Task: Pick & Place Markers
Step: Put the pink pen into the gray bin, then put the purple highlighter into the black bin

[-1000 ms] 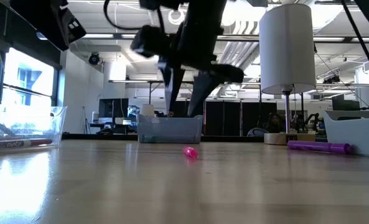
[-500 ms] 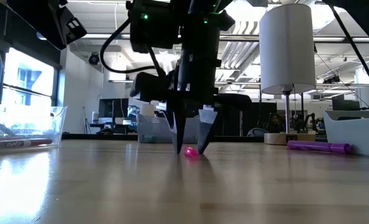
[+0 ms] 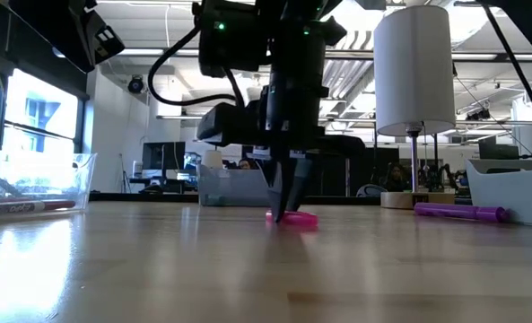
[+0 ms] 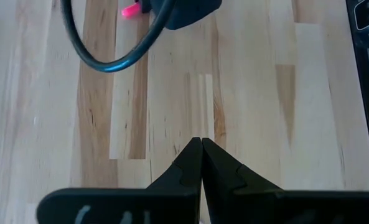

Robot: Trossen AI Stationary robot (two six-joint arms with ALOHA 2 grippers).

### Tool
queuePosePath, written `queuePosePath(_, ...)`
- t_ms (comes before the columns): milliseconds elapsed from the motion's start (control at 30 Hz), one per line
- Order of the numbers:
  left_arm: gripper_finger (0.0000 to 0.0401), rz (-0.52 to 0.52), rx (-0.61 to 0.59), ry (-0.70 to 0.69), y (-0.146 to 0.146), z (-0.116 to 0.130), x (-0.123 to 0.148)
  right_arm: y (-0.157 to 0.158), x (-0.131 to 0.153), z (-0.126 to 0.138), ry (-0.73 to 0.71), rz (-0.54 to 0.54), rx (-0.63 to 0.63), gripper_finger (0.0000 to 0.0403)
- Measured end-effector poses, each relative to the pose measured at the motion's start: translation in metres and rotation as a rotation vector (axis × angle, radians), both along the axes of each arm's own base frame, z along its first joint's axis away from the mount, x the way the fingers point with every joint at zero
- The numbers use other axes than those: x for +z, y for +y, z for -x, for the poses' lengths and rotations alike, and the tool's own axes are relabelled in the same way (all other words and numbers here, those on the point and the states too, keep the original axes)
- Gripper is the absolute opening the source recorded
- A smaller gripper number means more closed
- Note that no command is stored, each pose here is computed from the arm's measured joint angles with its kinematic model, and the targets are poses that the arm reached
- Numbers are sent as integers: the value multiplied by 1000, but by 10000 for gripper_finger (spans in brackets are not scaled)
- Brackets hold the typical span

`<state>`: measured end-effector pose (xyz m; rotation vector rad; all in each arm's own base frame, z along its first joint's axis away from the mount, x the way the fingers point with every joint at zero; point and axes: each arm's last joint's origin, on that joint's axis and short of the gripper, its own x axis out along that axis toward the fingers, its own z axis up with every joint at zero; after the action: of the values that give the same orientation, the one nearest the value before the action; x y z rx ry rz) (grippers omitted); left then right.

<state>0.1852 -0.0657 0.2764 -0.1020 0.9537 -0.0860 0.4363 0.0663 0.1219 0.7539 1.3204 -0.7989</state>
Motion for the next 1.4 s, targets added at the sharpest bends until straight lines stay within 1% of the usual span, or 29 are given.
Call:
queuePosePath(100, 0, 0, 0, 0, 0, 0, 0, 6, 15, 4, -17, 3, 17, 23)
queuePosePath(200, 0, 0, 0, -1, 0, 0, 0, 13, 37, 18, 3, 12, 41, 23)
queuePosePath(300, 0, 6, 1, -17, 0, -1, 1, 20, 81, 36, -65, 49, 57, 23)
queuePosePath(333, 0, 8, 1, -22, -1, -2, 1, 20, 94, 47, -88, 71, 46, 23)
queuePosePath(400, 0, 14, 0, -36, -1, -3, 2, 21, 107, 74, -115, 80, 10, 23)
queuePosePath(433, 0, 17, -1, -45, -1, -4, 3, 21, 113, 89, -152, 87, -16, 23)
queuePosePath(533, 0, 16, 6, -66, -2, -5, 4, 18, 138, 143, -293, 60, -132, 23)
queuePosePath(600, 0, 7, 17, -78, -1, -6, 4, 12, 145, 182, -331, 52, -212, 23)
queuePosePath(667, 0, -5, 29, -91, -1, -7, 5, 5, 145, 216, -343, 51, -279, 23)
queuePosePath(767, 0, -24, 63, -120, 0, -8, 6, -8, 142, 258, -331, 28, -361, 23)
queuePosePath(867, 0, -30, 126, -121, 6, -10, 6, -18, 123, 289, -233, -15, -403, 23)
queuePosePath(1000, 0, -21, 190, -116, 18, -13, 6, -23, 97, 308, -174, -60, -424, 24)
queuePosePath(1033, 0, -19, 200, -115, 20, -14, 6, -24, 92, 310, -164, -66, -435, 32)
queuePosePath(1200, 0, -6, 247, -106, 35, -16, 6, -25, 88, 309, -165, -50, -449, 110)
queuePosePath(1267, 0, 4, 260, -103, 40, -17, 6, -25, 88, 309, -161, -51, -440, 135)
queuePosePath(1333, 0, 13, 278, -100, 45, -18, 6, -25, 88, 309, -156, -51, -434, 149)
queuePosePath(1400, 0, 22, 291, -98, 49, -18, 6, -25, 88, 309, -155, -56, -428, 155)
